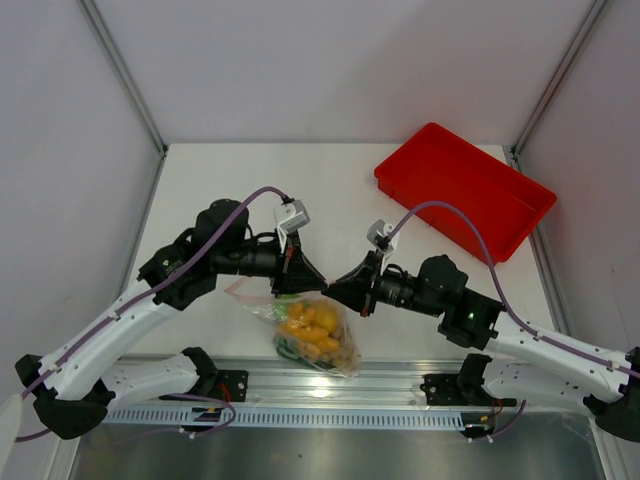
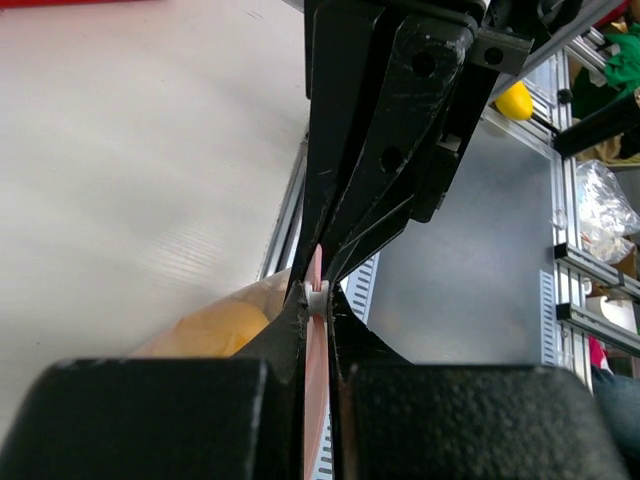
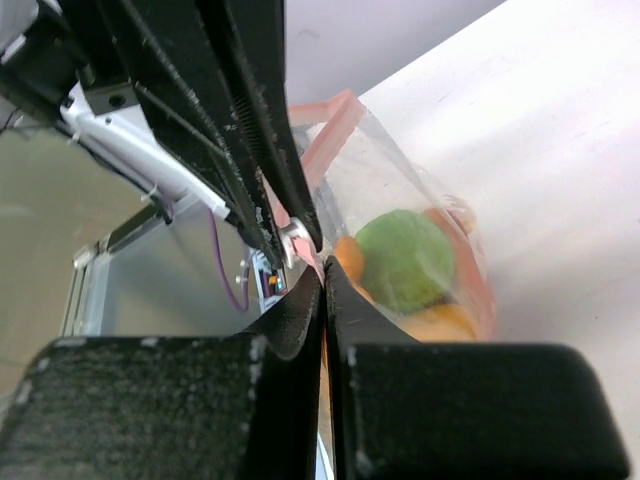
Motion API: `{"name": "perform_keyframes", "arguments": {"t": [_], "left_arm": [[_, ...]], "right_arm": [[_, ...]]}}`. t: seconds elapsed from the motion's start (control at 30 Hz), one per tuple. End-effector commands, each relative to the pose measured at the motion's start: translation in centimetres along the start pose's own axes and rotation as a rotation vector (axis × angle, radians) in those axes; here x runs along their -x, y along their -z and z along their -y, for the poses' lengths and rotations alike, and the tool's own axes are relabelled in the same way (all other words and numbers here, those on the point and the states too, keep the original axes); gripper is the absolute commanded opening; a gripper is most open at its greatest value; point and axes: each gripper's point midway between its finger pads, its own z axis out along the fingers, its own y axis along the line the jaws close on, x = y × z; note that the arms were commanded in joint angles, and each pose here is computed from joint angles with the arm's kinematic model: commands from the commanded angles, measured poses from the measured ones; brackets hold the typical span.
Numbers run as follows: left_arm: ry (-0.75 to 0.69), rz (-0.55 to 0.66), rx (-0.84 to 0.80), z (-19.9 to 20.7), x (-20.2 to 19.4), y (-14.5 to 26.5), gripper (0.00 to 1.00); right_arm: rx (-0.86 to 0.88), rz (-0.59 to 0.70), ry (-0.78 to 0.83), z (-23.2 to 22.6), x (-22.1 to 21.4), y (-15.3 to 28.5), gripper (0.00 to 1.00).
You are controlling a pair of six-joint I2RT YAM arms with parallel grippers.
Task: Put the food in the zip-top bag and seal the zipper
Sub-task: Zip the zipper food storage bag at the center of the board.
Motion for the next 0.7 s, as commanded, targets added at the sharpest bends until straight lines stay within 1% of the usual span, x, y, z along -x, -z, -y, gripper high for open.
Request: {"name": "perform_keyframes", "arguments": {"t": [0.0, 0.23, 0.27, 0.3, 0.33, 0.37, 0.4, 0.43, 0.47, 0.5, 0.53, 0.57, 0.6, 0.67], "left_arm": [[0.045, -0.058, 0.023, -0.2, -2.1, 0.5, 0.01], [0.031, -0.046, 0.093, -0.6, -2.0, 1.7, 0.01], [0.025, -0.040, 0.091, -0.4, -1.8, 1.8, 0.00], [0.019, -0.034, 0.090, -0.3, -1.7, 1.9, 0.01], [0.016, -0.030, 0.086, -0.1, -1.5, 2.0, 0.01], [0.013, -0.028, 0.082, 0.0, -1.4, 2.1, 0.01], [0.010, -0.026, 0.075, 0.2, -1.0, 2.1, 0.01], [0.008, -0.023, 0.071, 0.3, -0.9, 2.2, 0.00], [0.006, -0.021, 0.066, 0.5, -0.7, 2.2, 0.00], [0.001, -0.015, 0.062, 0.6, -0.4, 2.2, 0.01], [-0.003, -0.013, 0.059, 0.7, -0.3, 2.3, 0.01], [-0.003, -0.012, 0.059, 0.7, -0.2, 2.3, 0.01], [-0.009, -0.009, 0.054, 0.9, 0.0, 2.3, 0.01], [-0.007, -0.013, 0.050, 0.9, 0.1, 2.2, 0.01]], "right_arm": [[-0.056, 0.284, -0.016, -0.2, 7.2, 0.8, 0.00], [-0.036, 0.259, -0.024, -0.2, 6.5, 1.2, 0.00], [0.040, 0.214, -0.001, -1.2, 6.0, 1.2, 0.00], [0.073, 0.183, 0.021, -1.5, 6.0, 1.2, 0.00], [0.155, 0.103, 0.040, -2.4, 4.7, 1.0, 0.00], [0.174, 0.065, 0.061, -2.2, 4.3, 1.1, 0.01], [0.208, 0.043, 0.097, -3.0, 4.8, 1.2, 0.08], [0.210, -0.029, 0.132, -2.6, 3.4, 1.2, 0.14], [0.245, -0.085, 0.145, -2.9, 2.5, 1.2, 0.28], [0.259, -0.113, 0.158, -3.0, 2.2, 1.2, 0.34], [0.270, -0.159, 0.180, -3.1, 1.7, 1.5, 0.38], [0.298, -0.192, 0.185, -3.4, 1.2, 1.5, 0.44], [0.306, -0.209, 0.195, -3.5, 1.1, 1.5, 0.47], [0.319, -0.239, 0.226, -3.7, 1.3, 1.7, 0.48]]}}
